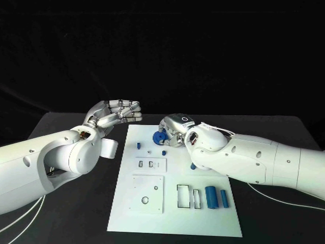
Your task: Assemble the parts on the task board
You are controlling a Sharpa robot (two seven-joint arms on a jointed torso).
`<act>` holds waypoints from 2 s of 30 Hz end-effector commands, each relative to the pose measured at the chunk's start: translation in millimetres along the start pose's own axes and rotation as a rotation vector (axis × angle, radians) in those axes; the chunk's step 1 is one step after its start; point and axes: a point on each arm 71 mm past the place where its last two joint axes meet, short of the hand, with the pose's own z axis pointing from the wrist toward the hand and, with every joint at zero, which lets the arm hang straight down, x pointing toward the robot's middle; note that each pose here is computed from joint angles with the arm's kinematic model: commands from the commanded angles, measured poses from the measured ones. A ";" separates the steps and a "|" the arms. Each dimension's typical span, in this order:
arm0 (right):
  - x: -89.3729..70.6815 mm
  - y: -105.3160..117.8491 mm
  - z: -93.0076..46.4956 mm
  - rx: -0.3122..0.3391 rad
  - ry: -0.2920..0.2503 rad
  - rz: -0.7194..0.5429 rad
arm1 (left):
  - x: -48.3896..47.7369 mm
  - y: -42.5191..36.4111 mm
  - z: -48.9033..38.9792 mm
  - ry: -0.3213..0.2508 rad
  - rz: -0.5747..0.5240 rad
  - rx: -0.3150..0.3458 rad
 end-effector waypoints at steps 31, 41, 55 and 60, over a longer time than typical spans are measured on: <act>-54.9 -95.9 -97.3 0.130 -0.019 0.278 | -7.0 -0.1 0.0 -0.005 0.002 0.004; -54.4 -93.2 -96.9 0.124 -0.001 0.299 | -7.5 2.0 2.1 -0.004 0.001 0.003; -31.9 -54.3 -53.5 0.080 0.113 0.282 | -8.3 3.0 2.4 -0.005 0.001 0.000; -20.9 -41.6 -40.8 0.070 0.158 0.274 | -7.9 2.9 2.2 -0.003 0.000 -0.001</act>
